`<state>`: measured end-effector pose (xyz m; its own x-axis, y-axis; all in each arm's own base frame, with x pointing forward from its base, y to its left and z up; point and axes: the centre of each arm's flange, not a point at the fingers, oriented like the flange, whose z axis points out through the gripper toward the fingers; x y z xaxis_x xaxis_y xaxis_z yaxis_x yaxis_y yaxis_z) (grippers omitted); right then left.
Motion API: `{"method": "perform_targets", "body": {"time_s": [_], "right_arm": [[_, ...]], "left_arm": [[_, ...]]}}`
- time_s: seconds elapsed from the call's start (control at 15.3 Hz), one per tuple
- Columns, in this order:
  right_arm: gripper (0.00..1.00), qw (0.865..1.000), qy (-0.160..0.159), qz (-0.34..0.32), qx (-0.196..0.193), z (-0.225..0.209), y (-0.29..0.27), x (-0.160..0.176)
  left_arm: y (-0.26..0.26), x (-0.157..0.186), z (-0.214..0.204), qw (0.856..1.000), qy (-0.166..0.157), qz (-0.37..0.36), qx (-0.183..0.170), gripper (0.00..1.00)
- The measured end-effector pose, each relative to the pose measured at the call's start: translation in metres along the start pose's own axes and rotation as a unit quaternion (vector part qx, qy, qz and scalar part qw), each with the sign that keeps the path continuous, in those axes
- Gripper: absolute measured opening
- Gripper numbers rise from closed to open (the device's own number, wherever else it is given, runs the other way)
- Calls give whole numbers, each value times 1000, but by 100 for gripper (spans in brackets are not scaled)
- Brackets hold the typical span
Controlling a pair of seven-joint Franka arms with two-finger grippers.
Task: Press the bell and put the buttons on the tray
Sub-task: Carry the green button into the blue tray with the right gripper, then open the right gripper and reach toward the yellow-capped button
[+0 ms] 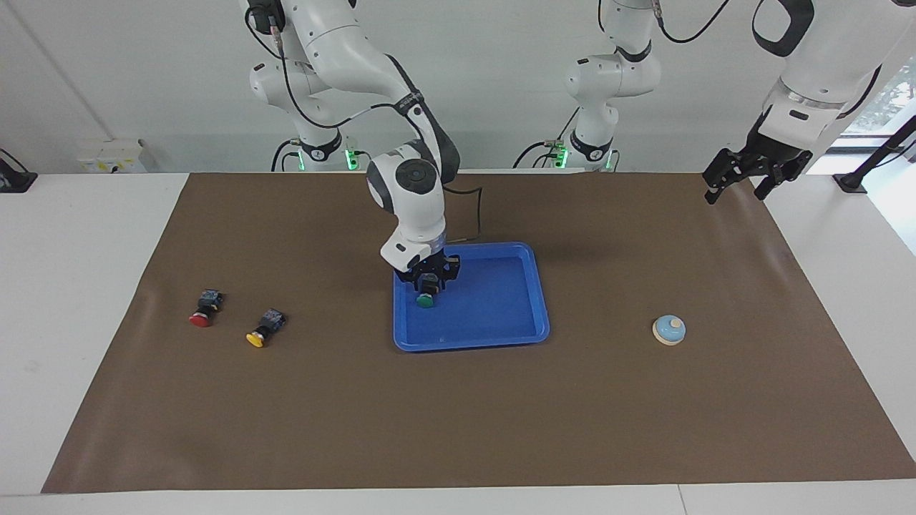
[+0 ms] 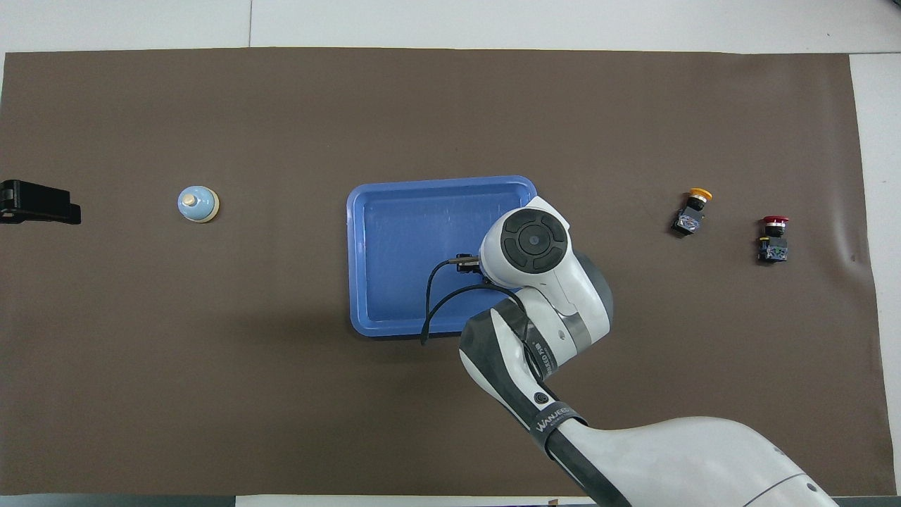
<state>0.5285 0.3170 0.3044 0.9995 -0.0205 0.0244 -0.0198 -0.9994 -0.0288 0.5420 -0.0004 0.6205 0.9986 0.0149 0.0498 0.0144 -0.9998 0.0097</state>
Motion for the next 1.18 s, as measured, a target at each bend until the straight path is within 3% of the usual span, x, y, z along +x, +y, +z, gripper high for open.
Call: {"method": "perform_targets", "body": {"time_s": [0.13,0.2,0.39,0.65,0.98,1.18], "right_arm": [[96,1000,3,9,2,-7,-1,1],[100,1000,4,14,2,-14,1,2],[100,999,3,38,-2,-65,24,19],[100,998,18,62,0,-130,120,53],[100,999,7,53,-9,-127,238,77],[100,997,4,80,-12,-114,296,80]], "left_arm": [[0,0,0,1000,0,0,0,100],[0,0,0,1000,0,0,0,100],[0,0,0,1000,0,0,0,100],[0,0,0,1000,0,0,0,100],[0,0,0,1000,0,0,0,100],[0,0,0,1000,0,0,0,100]]}}
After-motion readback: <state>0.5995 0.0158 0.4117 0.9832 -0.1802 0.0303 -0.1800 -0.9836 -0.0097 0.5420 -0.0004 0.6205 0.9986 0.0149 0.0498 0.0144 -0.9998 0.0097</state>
